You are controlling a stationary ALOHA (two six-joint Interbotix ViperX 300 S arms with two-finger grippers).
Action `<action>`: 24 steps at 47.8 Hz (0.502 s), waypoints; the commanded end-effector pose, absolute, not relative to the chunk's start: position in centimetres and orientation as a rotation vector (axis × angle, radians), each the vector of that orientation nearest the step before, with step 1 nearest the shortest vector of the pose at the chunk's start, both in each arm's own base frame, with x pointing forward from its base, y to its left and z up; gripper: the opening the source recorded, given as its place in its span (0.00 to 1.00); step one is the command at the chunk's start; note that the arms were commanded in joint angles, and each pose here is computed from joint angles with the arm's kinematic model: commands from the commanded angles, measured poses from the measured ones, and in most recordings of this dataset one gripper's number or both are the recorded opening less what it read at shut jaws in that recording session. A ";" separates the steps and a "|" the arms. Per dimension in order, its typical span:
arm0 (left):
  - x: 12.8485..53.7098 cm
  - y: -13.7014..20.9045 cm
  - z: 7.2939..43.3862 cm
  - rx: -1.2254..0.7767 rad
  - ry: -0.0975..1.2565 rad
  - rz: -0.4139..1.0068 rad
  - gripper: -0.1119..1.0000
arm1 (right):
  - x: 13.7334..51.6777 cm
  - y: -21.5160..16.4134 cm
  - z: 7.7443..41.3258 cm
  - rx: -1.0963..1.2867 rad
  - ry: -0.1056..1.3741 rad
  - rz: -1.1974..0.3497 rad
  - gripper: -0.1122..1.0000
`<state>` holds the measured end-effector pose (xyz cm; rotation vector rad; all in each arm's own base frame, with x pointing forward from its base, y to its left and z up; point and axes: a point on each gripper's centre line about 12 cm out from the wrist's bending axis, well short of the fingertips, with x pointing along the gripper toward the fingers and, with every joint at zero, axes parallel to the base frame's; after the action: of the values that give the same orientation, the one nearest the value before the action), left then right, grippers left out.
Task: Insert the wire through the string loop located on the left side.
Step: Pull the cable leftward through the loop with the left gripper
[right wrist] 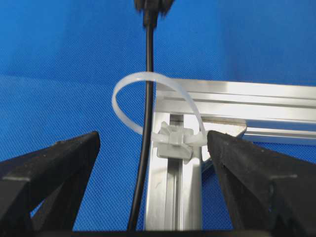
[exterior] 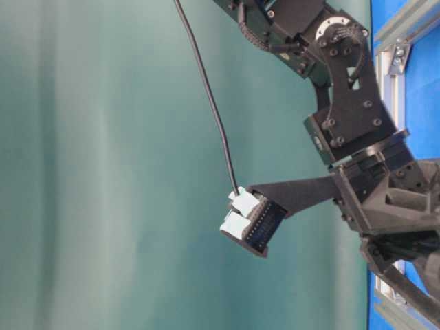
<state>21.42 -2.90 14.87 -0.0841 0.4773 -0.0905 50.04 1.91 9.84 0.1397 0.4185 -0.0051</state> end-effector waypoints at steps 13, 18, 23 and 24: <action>18.7 -2.7 20.6 -0.103 0.284 -0.123 0.17 | 50.6 1.8 12.2 0.140 0.360 -0.003 0.97; 17.5 -2.6 22.5 -0.107 0.239 -0.130 0.17 | 50.6 1.8 12.2 0.140 0.360 -0.003 0.97; 16.3 -2.4 24.3 -0.107 0.208 -0.137 0.17 | 50.6 1.8 12.3 0.140 0.359 -0.002 0.97; 16.0 -2.4 24.6 -0.107 0.205 -0.137 0.17 | 50.6 1.8 12.3 0.140 0.359 -0.002 0.97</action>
<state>16.61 -2.52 22.40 -0.1070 0.2525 -0.1347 50.05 1.91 9.86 0.1382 0.4170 -0.0047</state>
